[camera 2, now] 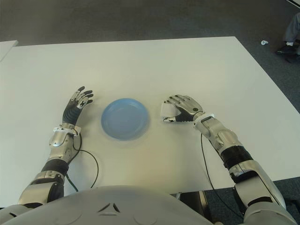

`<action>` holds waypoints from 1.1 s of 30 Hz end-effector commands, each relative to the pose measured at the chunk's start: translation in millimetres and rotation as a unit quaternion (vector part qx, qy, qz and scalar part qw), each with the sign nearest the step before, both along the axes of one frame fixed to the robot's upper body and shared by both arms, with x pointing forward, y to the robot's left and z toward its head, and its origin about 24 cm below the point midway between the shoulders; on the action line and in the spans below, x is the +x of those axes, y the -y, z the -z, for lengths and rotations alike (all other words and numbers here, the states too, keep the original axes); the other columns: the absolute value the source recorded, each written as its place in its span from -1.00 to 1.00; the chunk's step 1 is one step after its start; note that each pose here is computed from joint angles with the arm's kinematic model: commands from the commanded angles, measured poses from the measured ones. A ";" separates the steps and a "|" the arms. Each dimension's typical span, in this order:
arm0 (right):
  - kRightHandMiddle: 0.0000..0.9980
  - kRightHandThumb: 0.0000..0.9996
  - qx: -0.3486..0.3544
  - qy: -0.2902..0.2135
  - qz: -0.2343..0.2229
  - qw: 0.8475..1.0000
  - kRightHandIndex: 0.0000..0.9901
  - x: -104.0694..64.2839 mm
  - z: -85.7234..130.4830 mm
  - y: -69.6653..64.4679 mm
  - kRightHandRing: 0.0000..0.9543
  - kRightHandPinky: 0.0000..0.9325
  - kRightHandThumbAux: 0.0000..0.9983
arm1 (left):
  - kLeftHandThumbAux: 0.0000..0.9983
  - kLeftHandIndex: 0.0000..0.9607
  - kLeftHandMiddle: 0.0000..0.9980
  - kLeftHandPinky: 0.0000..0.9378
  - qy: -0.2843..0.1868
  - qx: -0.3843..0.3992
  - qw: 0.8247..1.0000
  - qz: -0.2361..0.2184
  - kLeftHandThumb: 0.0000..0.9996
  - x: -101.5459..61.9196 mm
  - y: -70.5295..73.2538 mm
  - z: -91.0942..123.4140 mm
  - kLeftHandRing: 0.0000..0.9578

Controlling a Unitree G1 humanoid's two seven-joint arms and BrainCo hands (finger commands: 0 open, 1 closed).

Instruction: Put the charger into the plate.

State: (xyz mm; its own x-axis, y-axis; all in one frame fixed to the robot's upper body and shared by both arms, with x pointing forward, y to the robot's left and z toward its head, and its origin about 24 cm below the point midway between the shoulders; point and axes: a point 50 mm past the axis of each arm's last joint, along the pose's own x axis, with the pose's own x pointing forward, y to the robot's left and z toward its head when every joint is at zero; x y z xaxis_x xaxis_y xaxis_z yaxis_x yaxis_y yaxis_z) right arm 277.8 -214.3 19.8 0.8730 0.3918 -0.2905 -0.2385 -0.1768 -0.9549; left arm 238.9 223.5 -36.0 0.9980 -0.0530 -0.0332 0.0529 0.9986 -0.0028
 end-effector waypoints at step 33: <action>-1.00 -0.45 -0.057 -0.033 -0.037 0.997 -1.00 -10.2 12.4 10.7 -1.00 -1.00 -0.75 | -0.03 -0.81 -0.56 -0.54 -0.122 -0.023 0.992 -0.006 -1.00 -39.1 5.4 43.0 -0.55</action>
State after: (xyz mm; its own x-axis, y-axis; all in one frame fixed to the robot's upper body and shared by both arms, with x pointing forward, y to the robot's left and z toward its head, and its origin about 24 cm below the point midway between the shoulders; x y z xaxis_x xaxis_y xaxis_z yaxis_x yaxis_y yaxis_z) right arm 274.9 -222.1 18.5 0.8462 0.4194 -0.3287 -0.2305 -0.2680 -0.9354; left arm 239.1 223.0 -36.1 0.9976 -0.0587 -0.0355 0.0587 0.9983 0.0010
